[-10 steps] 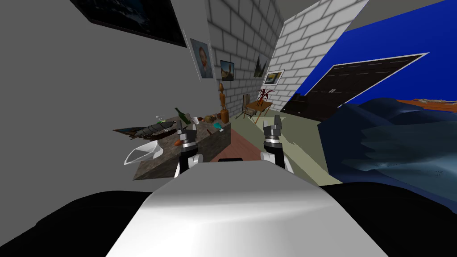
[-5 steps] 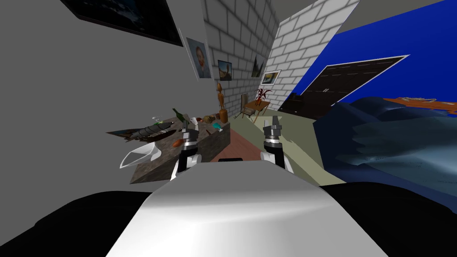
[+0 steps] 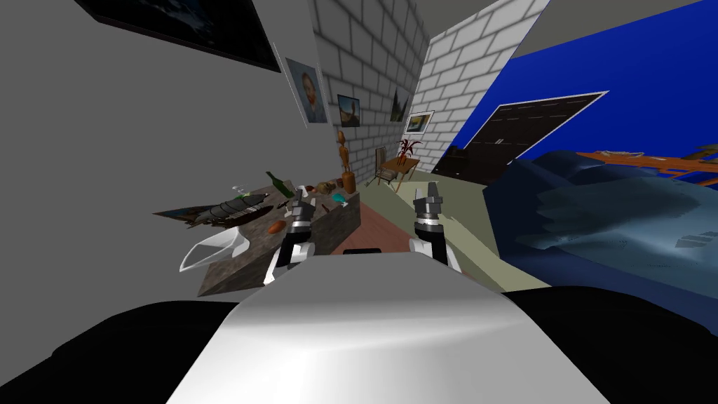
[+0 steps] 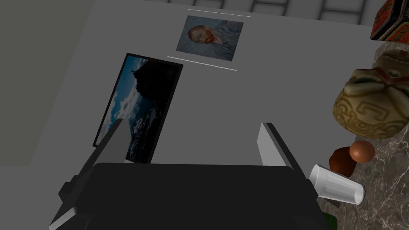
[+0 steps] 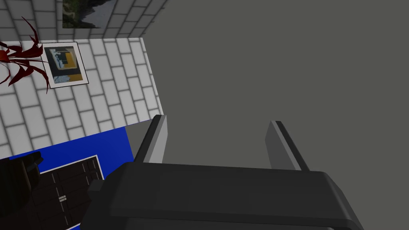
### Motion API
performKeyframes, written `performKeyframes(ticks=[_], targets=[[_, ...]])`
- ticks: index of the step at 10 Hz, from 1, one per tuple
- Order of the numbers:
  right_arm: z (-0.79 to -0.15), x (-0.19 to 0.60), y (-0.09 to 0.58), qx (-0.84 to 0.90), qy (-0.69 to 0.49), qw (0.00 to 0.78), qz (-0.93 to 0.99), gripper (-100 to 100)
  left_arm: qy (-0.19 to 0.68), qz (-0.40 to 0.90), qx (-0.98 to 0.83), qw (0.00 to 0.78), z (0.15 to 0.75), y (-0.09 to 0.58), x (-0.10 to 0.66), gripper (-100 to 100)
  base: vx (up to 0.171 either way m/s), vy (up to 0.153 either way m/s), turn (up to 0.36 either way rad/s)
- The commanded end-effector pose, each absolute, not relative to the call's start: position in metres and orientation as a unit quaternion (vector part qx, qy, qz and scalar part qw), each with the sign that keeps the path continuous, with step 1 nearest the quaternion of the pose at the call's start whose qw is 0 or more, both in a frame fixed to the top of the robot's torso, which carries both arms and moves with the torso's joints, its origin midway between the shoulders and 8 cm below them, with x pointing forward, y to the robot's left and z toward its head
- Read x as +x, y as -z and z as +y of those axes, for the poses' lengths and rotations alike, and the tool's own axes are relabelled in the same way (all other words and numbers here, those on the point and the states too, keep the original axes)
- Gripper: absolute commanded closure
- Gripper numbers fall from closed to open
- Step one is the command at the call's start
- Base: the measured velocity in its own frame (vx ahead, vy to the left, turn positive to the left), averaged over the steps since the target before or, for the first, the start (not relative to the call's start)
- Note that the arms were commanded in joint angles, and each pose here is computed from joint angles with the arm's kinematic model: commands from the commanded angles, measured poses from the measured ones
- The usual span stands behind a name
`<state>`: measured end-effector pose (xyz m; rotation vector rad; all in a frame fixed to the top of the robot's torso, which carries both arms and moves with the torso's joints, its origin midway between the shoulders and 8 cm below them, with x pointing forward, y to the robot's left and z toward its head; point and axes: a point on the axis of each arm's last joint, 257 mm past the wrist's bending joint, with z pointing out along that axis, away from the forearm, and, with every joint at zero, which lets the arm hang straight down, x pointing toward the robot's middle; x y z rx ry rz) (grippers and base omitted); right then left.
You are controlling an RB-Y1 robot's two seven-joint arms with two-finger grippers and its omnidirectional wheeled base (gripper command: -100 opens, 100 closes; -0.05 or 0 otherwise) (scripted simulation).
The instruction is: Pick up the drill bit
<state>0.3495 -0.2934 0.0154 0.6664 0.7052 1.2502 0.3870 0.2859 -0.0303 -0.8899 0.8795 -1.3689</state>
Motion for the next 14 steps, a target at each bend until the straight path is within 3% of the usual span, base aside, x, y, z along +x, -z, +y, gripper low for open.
performKeyframes(ticks=[1, 14], targets=[[-0.293, 0.350, -0.015, 0.299, -0.562, 0.703, 0.317, 0, 0.581, 0.402, -0.390, 0.591, 0.282, 0.040, 0.393, -100, -0.024, 0.011, -0.113], [-0.293, 0.350, -0.015, 0.299, -0.562, 0.703, 0.317, 0, 0.504, 0.530, -0.436, 0.524, 0.270, 0.107, 0.418, -100, -0.023, 0.009, -0.089]])
